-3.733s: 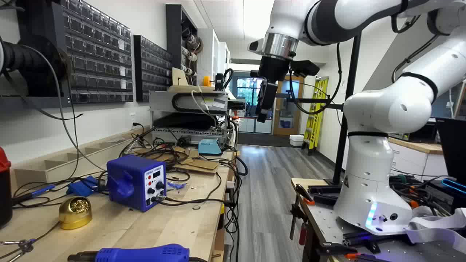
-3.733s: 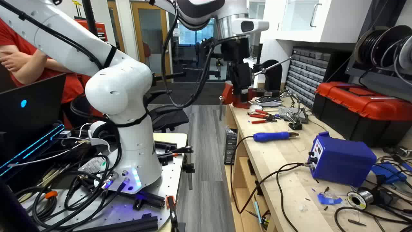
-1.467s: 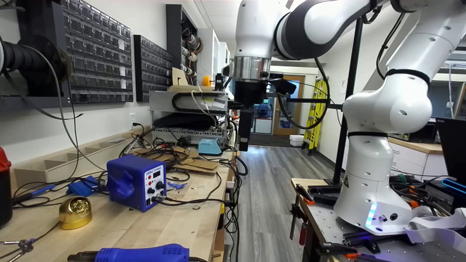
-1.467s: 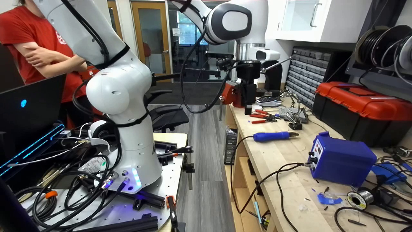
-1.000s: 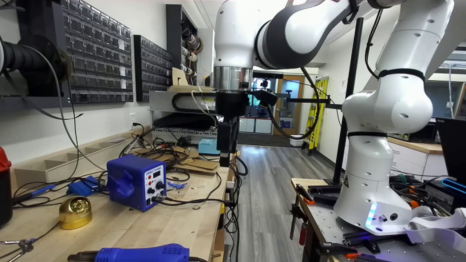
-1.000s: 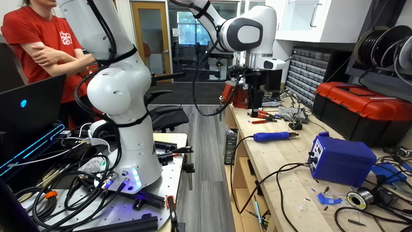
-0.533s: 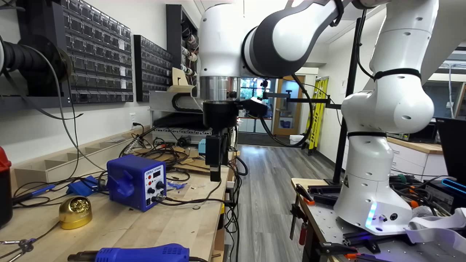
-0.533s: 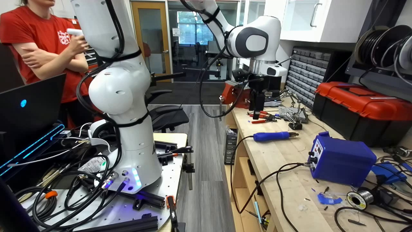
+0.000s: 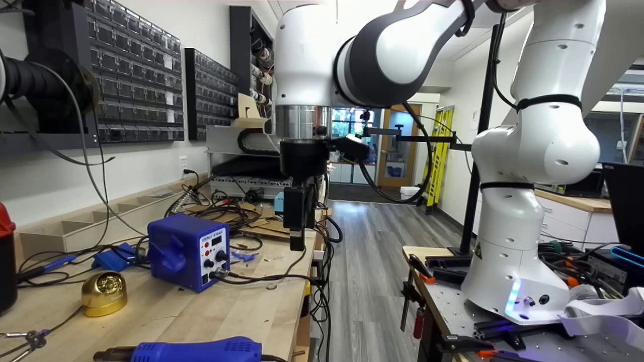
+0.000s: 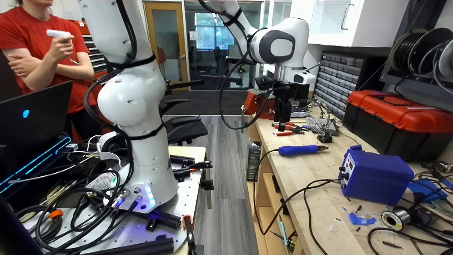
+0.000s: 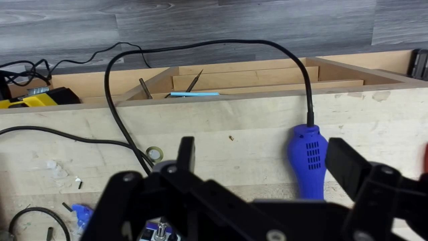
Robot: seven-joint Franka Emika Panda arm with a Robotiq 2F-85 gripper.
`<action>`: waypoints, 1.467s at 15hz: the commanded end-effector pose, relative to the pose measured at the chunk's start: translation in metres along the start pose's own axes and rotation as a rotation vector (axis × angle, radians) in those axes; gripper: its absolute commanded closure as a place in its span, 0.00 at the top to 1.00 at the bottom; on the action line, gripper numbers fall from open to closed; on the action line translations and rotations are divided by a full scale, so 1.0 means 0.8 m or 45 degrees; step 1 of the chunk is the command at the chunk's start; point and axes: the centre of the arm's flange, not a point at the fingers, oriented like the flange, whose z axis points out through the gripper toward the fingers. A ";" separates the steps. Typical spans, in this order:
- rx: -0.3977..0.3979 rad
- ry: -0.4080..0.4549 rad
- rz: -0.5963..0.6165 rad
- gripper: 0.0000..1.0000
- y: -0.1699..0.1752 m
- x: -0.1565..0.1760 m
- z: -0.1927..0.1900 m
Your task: Place the blue handle on the holder
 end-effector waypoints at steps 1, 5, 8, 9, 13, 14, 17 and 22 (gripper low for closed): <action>-0.004 0.008 0.003 1.00 -0.010 0.005 0.011; -0.002 -0.009 -0.057 1.00 -0.033 0.012 0.035; 0.012 -0.020 -0.094 1.00 -0.051 0.020 0.048; 0.018 -0.025 -0.106 1.00 -0.056 0.023 0.053; 0.034 -0.070 -0.200 1.00 -0.077 0.043 0.072; 0.040 -0.074 -0.224 1.00 -0.082 0.049 0.078; 0.056 -0.079 -0.265 1.00 -0.092 0.068 0.091; 0.084 -0.088 -0.296 1.00 -0.102 0.104 0.108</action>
